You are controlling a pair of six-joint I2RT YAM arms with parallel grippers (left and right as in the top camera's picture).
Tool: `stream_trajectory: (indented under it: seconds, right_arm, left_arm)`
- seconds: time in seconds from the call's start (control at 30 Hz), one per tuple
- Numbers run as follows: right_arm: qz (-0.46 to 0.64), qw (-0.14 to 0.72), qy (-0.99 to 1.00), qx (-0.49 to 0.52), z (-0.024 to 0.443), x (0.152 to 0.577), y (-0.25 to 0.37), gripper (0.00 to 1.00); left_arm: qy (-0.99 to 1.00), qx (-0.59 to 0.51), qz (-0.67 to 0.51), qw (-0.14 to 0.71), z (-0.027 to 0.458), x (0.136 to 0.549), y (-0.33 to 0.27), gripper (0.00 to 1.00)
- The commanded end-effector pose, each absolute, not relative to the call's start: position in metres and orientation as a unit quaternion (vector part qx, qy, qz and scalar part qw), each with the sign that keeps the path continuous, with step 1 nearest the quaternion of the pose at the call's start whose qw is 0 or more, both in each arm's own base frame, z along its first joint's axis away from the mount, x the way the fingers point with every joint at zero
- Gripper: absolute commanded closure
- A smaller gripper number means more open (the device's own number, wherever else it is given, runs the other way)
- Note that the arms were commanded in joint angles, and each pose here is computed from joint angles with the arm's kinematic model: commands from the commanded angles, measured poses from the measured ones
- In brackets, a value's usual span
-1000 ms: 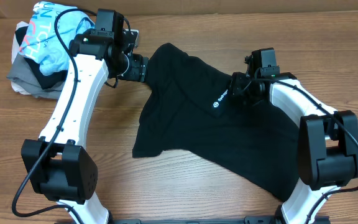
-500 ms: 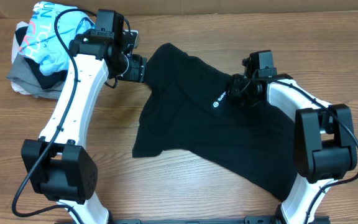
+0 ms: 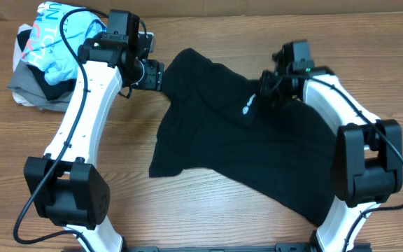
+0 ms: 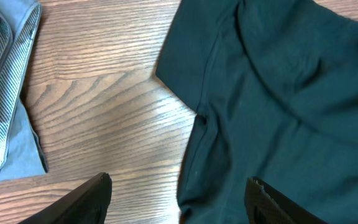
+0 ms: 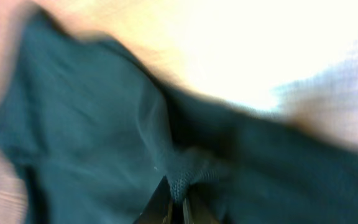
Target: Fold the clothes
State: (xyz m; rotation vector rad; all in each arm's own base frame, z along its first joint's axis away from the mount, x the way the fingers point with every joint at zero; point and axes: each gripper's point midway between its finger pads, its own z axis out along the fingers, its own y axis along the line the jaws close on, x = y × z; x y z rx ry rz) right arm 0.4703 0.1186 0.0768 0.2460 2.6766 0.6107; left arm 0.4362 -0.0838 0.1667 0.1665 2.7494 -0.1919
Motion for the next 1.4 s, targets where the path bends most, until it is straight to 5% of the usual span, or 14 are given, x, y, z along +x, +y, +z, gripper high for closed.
stream_trajectory:
  seconds: [0.0,0.33,0.57,0.67,0.77,0.83,1.03,1.2,1.37]
  right_arm:
    - [0.241,0.299,0.922,0.052,0.170,0.505,0.126,0.96]
    - [0.142,0.483,0.860,0.086,0.226,0.580,0.084,0.96]
    - [0.129,0.521,0.836,0.111,0.176,0.628,0.062,0.96]
    - [0.129,0.524,0.829,0.147,0.148,0.642,0.045,0.75]
    - [0.137,0.517,0.824,0.185,0.132,0.646,0.027,0.00]
    - [0.141,0.512,0.824,0.195,0.135,0.644,0.016,0.00]
    - [0.122,0.452,0.855,0.223,0.178,0.603,-0.021,0.00]
    - [0.075,0.358,0.890,0.272,0.208,0.520,-0.058,0.00]
    - [0.007,0.211,0.898,0.387,0.180,0.431,-0.098,0.00]
  left_arm:
    - [0.977,0.056,-0.065,0.193,0.167,0.440,-0.084,0.29]
    - [0.974,0.056,-0.066,0.210,0.170,0.447,-0.086,0.30]
    - [0.974,0.058,-0.067,0.210,0.170,0.447,-0.087,0.30]
    - [0.974,0.058,-0.067,0.211,0.170,0.448,-0.087,0.30]
    - [0.973,0.058,-0.068,0.215,0.171,0.450,-0.087,0.30]
    - [0.971,0.058,-0.068,0.220,0.172,0.452,-0.088,0.28]
    - [0.967,0.060,-0.075,0.237,0.175,0.460,-0.091,0.26]
    - [0.967,0.060,-0.075,0.237,0.175,0.460,-0.091,0.26]
    - [0.967,0.060,-0.075,0.237,0.175,0.460,-0.091,0.24]
